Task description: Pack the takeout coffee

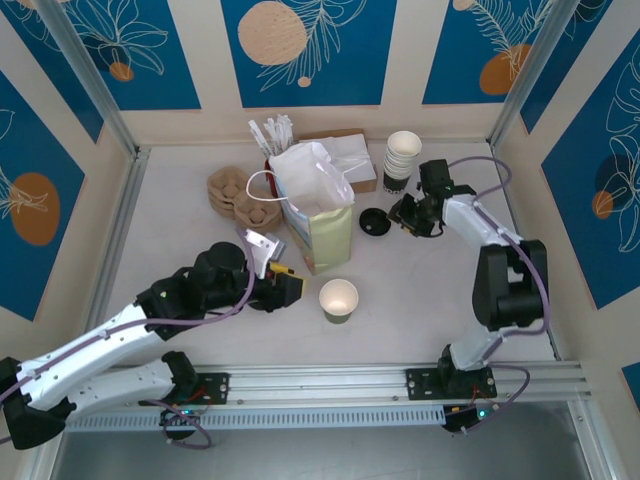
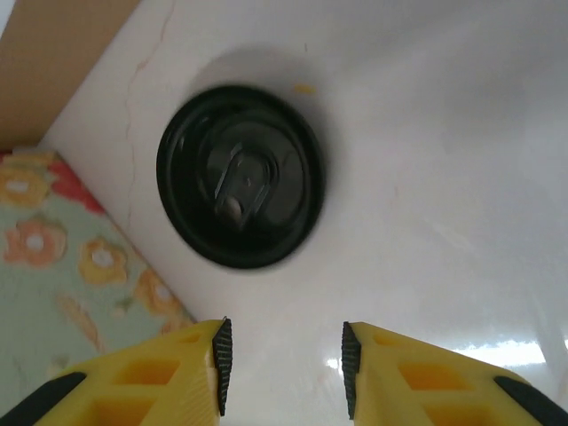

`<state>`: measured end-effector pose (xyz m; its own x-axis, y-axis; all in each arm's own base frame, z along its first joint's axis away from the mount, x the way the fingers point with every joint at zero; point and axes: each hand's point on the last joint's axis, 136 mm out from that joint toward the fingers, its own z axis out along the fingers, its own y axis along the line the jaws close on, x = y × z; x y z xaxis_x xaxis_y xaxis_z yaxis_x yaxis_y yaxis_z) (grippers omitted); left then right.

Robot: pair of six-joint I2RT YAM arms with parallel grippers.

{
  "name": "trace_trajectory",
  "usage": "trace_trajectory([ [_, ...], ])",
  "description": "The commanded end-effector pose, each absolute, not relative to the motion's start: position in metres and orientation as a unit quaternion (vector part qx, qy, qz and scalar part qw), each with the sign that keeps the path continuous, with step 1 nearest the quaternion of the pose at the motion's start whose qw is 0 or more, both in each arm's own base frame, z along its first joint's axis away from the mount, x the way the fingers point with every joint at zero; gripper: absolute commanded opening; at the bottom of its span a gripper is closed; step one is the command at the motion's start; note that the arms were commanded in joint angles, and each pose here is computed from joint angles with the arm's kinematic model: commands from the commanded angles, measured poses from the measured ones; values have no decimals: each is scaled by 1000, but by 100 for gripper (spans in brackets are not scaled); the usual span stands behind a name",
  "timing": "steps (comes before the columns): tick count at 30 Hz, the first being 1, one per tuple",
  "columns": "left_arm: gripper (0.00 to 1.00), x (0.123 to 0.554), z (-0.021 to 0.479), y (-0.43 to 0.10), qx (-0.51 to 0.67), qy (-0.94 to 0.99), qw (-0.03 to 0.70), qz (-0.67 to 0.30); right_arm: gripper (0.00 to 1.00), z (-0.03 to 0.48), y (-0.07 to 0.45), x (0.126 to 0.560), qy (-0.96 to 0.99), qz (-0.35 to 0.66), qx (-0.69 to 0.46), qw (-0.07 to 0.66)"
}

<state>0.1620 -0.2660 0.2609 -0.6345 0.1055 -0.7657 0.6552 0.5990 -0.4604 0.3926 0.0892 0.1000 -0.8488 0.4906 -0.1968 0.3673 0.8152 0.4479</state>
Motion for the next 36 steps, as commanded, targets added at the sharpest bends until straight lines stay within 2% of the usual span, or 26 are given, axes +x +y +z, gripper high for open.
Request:
trace_trajectory([
  [1,51,167,264,-256,213,822,374,-372,40,100,89,420,941,185,225,174],
  [9,55,167,264,-251,209,826,375,-364,40,73,89,436,949,154,228,152],
  [19,61,166,263,-252,211,831,368,-359,39,42,95,428,956,141,230,111],
  [36,62,166,262,-252,207,835,362,-359,34,18,99,415,963,119,224,91],
])
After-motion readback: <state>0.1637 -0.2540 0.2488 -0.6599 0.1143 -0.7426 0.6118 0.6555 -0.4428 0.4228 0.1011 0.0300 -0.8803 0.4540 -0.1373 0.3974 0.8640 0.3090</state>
